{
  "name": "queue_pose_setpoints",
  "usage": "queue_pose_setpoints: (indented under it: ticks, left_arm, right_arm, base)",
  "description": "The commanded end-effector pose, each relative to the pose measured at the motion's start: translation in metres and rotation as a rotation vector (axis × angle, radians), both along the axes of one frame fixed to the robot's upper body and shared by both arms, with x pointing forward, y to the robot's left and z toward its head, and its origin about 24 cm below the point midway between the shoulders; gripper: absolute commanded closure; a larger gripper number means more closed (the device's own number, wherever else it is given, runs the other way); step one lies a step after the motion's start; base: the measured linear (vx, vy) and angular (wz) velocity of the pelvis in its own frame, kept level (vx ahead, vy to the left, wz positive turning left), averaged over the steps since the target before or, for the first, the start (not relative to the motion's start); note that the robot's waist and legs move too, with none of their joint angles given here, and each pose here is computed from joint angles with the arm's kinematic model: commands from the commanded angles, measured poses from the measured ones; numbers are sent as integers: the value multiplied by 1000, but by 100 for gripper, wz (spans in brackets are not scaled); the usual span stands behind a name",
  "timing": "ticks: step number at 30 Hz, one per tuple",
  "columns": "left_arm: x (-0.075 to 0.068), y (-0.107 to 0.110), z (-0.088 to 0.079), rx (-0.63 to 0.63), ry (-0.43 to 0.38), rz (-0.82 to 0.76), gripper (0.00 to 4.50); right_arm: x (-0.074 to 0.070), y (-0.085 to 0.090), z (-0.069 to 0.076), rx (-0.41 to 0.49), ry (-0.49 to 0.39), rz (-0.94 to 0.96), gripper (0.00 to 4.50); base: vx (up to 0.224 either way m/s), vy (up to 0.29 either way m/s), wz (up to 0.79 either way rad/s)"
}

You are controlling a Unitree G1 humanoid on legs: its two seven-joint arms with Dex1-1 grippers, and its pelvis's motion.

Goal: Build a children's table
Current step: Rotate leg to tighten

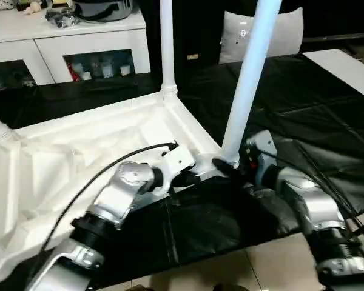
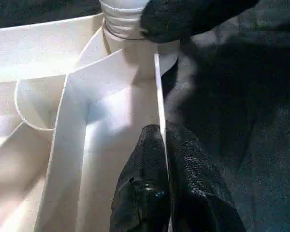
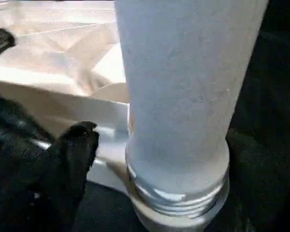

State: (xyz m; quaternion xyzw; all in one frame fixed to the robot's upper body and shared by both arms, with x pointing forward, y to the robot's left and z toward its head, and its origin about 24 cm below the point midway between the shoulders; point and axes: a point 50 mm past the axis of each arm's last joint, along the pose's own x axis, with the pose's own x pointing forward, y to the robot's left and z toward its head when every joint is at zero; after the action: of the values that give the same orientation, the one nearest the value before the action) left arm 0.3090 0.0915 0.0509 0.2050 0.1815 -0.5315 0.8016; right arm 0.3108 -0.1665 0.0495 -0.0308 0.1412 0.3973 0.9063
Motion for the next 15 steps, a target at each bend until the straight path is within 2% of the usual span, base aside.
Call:
queue_pose_setpoints:
  ticks: [1, 2, 4, 6, 15]
  left_arm:
    - [-1, 7, 0, 48, -12, -60, 450]
    - [-1, 7, 0, 48, -12, -60, 450]
    - [-5, 12, -1, 73, -10, -195, 450]
    - [-7, 13, -1, 79, 0, -242, 450]
    - [-16, 27, -3, 180, 54, -487, 450]
  right_arm:
    - [-4, 0, 10, 13, -39, 117, 4]
    - [-4, 0, 10, 13, -39, 117, 4]
    - [-8, -12, 10, -84, -44, 216, 4]
    - [-9, -15, 12, -104, -45, 251, 4]
    - [-17, -22, 21, -116, -41, 448, 4]
  base:
    - [0, 0, 0]
    - [0, 0, 0]
    - [0, 0, 0]
    - [0, 0, 0]
    - [0, 0, 0]
